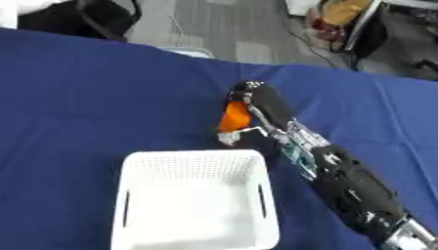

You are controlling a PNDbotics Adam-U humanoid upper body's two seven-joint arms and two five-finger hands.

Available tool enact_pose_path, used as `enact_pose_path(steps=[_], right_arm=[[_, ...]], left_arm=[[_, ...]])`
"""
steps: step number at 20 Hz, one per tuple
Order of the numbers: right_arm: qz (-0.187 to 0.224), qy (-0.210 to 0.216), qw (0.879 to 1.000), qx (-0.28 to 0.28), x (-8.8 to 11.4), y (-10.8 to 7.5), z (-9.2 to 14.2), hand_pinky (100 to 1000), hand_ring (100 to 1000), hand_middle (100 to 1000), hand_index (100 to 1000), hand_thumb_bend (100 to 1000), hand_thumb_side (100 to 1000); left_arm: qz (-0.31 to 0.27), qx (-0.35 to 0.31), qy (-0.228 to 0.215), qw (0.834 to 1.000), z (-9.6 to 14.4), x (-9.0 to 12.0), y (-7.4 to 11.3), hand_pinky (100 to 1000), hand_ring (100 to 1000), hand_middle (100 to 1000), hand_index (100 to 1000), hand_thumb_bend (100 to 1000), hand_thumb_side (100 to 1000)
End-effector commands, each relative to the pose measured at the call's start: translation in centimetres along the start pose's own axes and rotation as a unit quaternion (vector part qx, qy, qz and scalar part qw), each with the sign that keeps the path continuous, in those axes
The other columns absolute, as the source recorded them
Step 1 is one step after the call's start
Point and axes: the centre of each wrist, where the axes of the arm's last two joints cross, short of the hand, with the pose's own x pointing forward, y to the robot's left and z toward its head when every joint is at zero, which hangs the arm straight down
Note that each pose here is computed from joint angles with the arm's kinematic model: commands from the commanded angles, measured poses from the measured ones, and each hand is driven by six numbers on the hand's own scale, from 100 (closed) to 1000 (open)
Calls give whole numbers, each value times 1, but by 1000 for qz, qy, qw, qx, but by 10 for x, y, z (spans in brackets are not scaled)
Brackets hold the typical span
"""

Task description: Pick up objects on the table and place them in the box.

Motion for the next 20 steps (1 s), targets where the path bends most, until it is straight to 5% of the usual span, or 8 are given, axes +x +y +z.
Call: enact_pose_path(steps=[1, 7, 20], right_arm=[[13, -1, 1000, -8, -4, -7, 0, 100, 100, 100, 115, 370, 632], [5, -16, 1000, -18, -2, -10, -4, 100, 100, 100, 107, 173, 636], [10, -33, 999, 1, 6, -38, -19, 100, 100, 100, 100, 100, 683]], left_arm=[[-6, 0, -15, 1000, -6, 4, 3, 894, 798, 883, 888, 179, 935], [-8, -1, -14, 1000, -5, 4, 4, 895, 798, 883, 886, 178, 934], [-25, -9, -6, 1000, 0, 4, 11, 897, 799, 882, 878, 176, 931]])
